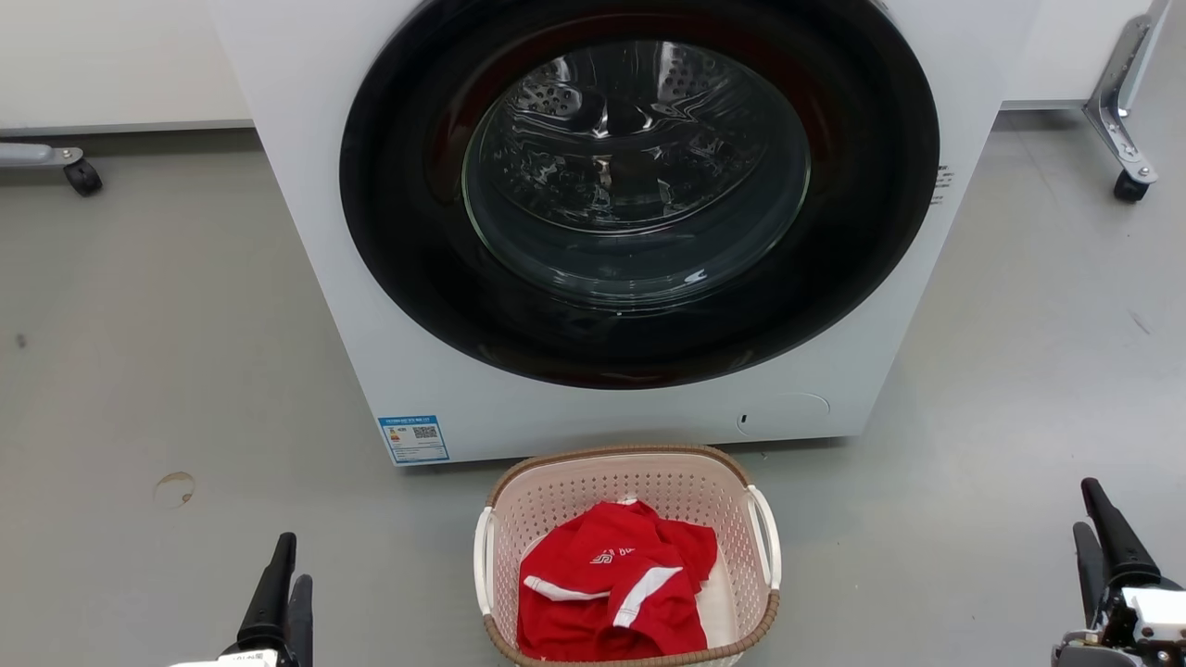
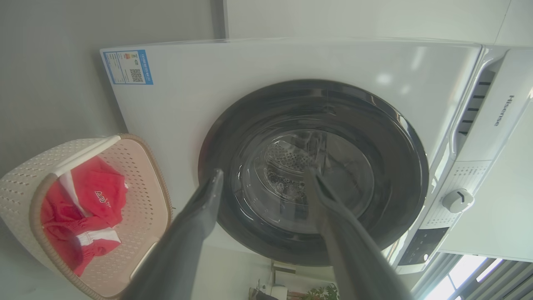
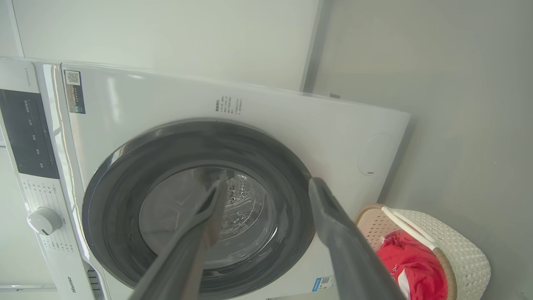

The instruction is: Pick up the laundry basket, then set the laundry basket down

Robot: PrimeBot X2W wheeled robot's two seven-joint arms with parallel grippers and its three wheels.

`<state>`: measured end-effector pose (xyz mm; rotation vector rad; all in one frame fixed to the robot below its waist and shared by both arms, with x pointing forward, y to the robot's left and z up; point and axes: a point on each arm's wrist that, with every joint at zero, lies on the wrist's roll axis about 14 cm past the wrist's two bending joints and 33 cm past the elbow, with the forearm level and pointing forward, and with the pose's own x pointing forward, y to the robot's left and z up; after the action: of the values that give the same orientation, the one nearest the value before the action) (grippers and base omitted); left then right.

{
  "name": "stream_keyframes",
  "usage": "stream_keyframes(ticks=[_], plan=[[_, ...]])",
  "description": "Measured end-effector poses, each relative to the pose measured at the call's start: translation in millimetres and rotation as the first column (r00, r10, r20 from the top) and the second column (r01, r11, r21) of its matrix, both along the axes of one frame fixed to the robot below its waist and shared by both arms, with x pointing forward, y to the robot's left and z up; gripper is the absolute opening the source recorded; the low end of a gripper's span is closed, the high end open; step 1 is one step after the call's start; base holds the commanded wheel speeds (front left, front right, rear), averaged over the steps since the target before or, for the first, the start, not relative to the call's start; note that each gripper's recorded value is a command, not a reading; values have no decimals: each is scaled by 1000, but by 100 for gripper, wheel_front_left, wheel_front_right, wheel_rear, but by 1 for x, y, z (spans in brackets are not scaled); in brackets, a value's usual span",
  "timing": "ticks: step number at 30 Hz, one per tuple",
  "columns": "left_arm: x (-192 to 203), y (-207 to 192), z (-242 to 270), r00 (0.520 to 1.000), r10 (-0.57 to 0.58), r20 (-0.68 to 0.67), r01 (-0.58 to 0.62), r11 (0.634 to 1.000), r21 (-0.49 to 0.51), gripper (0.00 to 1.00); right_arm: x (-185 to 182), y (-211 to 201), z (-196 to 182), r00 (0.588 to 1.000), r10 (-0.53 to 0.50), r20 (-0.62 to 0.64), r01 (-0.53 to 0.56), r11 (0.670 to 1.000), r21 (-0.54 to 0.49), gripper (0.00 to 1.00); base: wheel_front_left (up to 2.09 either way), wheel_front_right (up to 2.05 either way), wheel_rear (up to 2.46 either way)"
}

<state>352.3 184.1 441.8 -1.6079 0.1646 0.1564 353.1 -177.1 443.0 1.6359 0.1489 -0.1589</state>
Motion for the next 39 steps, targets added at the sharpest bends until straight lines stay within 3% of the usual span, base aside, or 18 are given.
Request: stream_keyframes(ticks=[9, 23, 32, 39], plan=[[2, 0, 4, 1000, 9, 11, -9, 1000, 22, 100, 2, 4, 4, 1000, 21, 10, -20, 998, -52, 100, 0, 0, 0], [3, 0, 7, 1000, -21, 6, 19, 975, 219, 100, 4, 8, 8, 998, 67, 15, -61, 966, -252, 100, 0, 0, 0], [3, -3, 7, 998, -55, -16, 57, 921, 384, 100, 10, 14, 16, 993, 118, 26, -96, 903, -419, 100, 0, 0, 0], [3, -3, 6, 995, -89, -43, 98, 848, 521, 100, 10, 17, 16, 988, 155, 17, -122, 832, -541, 100, 0, 0, 0]])
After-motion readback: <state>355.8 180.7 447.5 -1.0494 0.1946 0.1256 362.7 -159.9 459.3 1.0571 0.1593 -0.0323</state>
